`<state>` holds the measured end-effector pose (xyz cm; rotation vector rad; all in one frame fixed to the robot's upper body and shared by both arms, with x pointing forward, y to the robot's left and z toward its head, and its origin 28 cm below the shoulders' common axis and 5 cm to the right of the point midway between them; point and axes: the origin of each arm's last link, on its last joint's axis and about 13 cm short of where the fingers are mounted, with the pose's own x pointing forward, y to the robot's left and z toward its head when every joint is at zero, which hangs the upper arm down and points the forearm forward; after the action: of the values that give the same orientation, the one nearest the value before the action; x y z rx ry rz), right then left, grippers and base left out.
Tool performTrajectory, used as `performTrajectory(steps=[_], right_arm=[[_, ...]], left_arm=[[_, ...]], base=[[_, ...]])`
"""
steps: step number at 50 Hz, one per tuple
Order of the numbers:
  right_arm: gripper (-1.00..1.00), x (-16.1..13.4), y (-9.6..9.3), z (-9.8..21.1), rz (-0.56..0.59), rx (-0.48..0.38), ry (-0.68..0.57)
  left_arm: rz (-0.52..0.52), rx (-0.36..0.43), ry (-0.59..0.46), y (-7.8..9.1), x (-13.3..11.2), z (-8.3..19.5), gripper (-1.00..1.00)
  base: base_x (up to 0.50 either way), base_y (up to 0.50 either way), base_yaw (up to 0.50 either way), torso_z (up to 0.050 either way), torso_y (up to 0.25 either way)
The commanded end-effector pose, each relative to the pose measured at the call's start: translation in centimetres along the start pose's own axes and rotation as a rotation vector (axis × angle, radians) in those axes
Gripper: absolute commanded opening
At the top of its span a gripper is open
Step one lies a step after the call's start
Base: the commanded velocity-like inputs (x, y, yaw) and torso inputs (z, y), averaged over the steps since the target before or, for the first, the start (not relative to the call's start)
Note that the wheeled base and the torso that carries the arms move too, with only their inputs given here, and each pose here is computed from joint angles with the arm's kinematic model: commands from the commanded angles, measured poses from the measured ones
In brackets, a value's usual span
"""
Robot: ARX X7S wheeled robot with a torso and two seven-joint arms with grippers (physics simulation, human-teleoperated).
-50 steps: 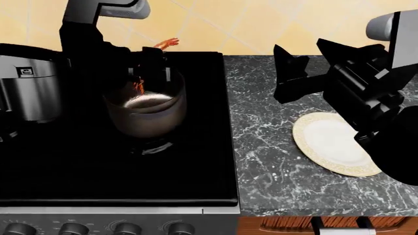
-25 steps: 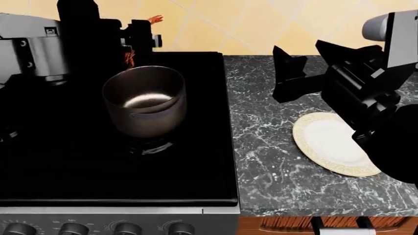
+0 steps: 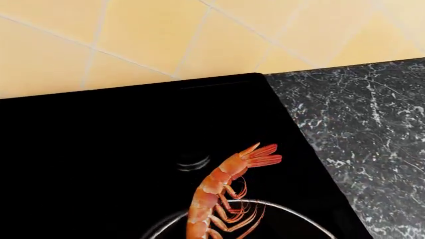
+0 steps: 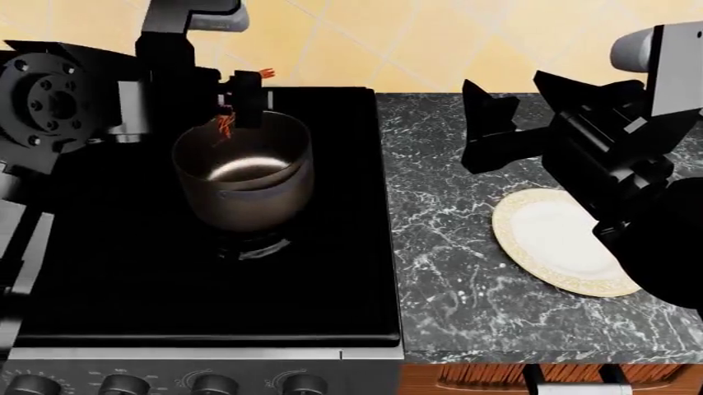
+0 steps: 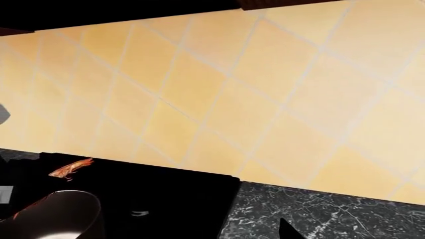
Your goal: Frozen meat rests on a plate on the counter. Retrieve the meat and place it in a pot on a burner. Then turn the burner on.
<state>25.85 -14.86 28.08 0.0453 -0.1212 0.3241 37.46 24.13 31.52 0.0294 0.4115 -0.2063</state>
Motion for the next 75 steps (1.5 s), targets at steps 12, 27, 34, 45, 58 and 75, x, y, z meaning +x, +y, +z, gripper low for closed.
performTrajectory(steps=[12, 27, 34, 45, 58, 75], right_arm=[[1.00, 0.0, 0.0, 0.1, -0.003, -0.003, -0.002], [1.00, 0.1, -0.1, 0.0, -0.006, -0.002, 0.000], [1.00, 0.0, -0.1, 0.1, -0.005, -0.002, -0.005], [1.00, -0.1, -0.1, 0.2, -0.007, -0.004, -0.007], [1.00, -0.2, 0.0, 0.2, -0.005, -0.007, -0.008], [1.00, -0.1, 0.0, 0.6, -0.008, -0.013, -0.030]], left_arm=[[0.010, -0.005, 0.038, 0.3, 0.8, -0.9, -1.00], [0.014, -0.007, 0.051, 0.4, 1.0, -1.2, -1.00], [0.014, -0.003, 0.058, 0.3, 0.9, -1.4, -1.00], [0.019, -0.004, 0.073, 0.5, 1.1, -2.0, -1.00], [0.055, 0.012, 0.052, 0.6, 1.0, -2.0, 1.00], [0.055, 0.015, -0.072, 0.5, -0.3, -0.3, 1.00]], base=[[0.00, 0.00, 0.00, 0.000, 0.000], [0.00, 0.00, 0.00, 0.000, 0.000], [0.00, 0.00, 0.00, 0.000, 0.000], [0.00, 0.00, 0.00, 0.000, 0.001], [0.00, 0.00, 0.00, 0.000, 0.000], [0.00, 0.00, 0.00, 0.000, 0.000]])
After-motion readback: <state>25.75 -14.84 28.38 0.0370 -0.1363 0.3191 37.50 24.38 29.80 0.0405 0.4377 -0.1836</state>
